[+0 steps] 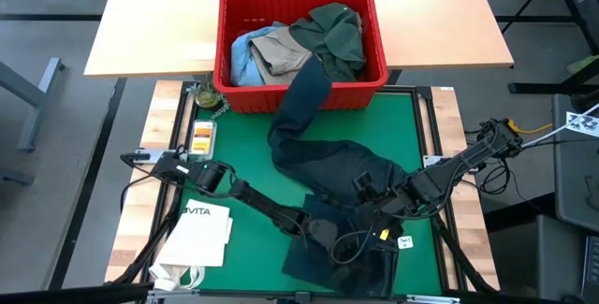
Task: Fold Laundry from Bin
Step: Fold the dark blue pants
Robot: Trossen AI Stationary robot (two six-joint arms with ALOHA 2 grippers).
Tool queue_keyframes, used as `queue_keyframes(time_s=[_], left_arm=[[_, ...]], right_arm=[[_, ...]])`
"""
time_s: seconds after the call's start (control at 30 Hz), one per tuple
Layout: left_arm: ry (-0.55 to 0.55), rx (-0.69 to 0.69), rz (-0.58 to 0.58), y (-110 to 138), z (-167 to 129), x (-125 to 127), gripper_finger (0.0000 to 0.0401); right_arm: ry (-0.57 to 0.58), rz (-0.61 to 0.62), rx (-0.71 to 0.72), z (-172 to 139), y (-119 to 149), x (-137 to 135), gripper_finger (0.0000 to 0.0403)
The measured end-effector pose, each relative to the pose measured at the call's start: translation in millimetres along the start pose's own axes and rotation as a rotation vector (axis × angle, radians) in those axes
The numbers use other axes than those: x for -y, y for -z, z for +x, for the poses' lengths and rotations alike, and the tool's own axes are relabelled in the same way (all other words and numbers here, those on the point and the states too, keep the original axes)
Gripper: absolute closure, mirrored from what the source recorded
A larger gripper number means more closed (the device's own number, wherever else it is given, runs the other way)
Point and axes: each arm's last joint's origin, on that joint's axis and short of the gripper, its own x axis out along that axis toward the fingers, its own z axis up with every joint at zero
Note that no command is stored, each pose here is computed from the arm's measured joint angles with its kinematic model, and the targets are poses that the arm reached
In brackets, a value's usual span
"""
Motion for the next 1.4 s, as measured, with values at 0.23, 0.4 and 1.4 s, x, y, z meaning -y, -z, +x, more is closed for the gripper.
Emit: queue_keyframes(time_s=[0.23,0.4,1.4], left_arm=[[-0.039,-0.015,-0.035,-3.5,-0.7,-9.5,0.0389],[-0.044,-0.016,-0.032,-3.3,-0.8,-10.0,0.0388],[0.143,-0.015,0.064,-24.9,-3.9,-13.7,0.0249]], right_arm=[[0.000,0.000,0.000,0.0,0.0,-0.1,0.0235],[-0.001,0.000,0.000,0.0,0.0,-0.1,0.0235],[-0.130,-0.001,0.012,-0.3,-0.2,-3.9,0.0235]])
